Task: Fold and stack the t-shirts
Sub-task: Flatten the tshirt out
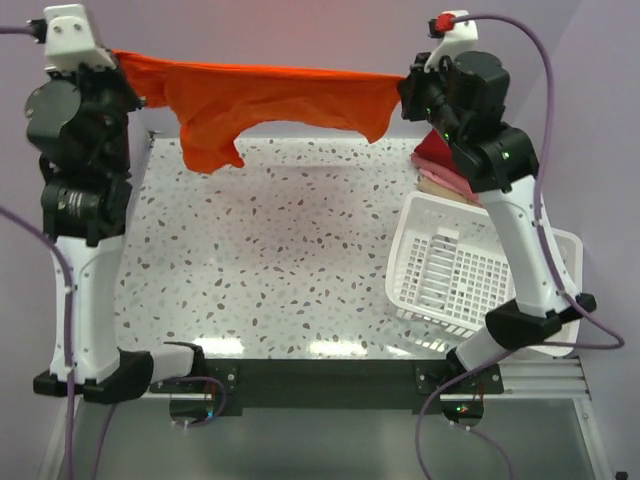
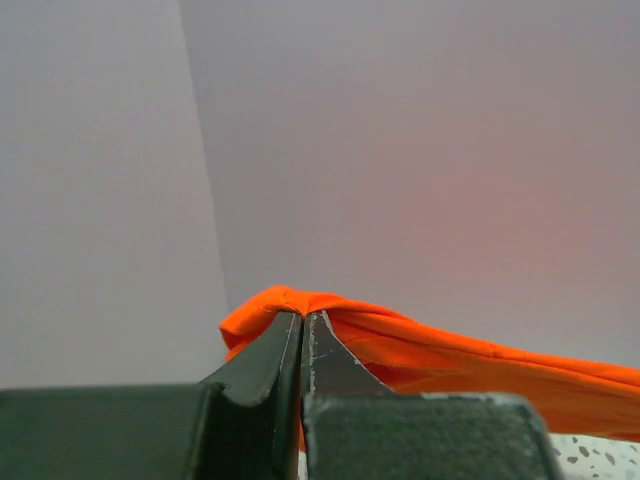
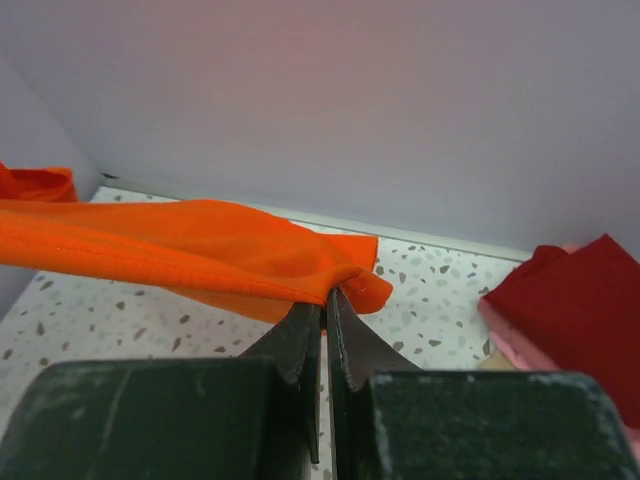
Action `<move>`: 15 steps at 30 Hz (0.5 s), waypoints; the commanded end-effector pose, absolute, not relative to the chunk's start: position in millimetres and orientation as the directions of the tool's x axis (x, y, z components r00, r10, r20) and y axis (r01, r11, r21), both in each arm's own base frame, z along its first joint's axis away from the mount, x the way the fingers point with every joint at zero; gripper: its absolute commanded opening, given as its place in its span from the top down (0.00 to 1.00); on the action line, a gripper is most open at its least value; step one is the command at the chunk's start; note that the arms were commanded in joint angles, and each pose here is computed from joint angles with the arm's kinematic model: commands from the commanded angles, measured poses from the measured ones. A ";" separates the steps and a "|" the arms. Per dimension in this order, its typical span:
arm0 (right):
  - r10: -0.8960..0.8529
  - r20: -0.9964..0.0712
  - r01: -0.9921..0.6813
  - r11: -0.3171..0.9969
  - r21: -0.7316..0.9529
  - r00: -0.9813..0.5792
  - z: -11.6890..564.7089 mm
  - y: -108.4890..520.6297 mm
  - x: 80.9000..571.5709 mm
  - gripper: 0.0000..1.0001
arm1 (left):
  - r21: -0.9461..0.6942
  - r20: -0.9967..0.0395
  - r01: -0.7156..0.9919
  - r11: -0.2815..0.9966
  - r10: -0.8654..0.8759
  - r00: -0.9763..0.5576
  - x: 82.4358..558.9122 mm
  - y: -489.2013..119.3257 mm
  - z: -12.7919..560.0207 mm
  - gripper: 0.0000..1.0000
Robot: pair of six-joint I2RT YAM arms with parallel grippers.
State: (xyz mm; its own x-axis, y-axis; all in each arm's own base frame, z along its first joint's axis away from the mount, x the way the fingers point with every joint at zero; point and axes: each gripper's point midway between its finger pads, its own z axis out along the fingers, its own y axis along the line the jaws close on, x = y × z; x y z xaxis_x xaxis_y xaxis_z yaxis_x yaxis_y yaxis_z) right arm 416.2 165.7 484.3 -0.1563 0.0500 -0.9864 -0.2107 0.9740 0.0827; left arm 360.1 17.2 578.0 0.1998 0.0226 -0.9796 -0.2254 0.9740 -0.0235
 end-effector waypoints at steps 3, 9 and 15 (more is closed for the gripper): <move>0.115 -0.991 -0.351 0.927 0.132 -0.070 518.7 165.0 360.3 1.00 | -0.040 -0.924 -0.296 0.954 0.078 0.375 279.7 41.1 623.3 1.00; 0.133 -0.990 -0.444 0.885 0.141 -0.048 535.4 154.3 295.4 1.00 | -0.033 -0.893 -0.277 0.960 0.096 0.440 210.4 45.2 640.7 1.00; 0.158 -0.983 -0.438 0.881 0.181 -0.091 537.2 147.1 277.0 1.00 | 0.091 -0.894 -0.200 0.976 0.168 0.415 207.4 27.7 645.6 1.00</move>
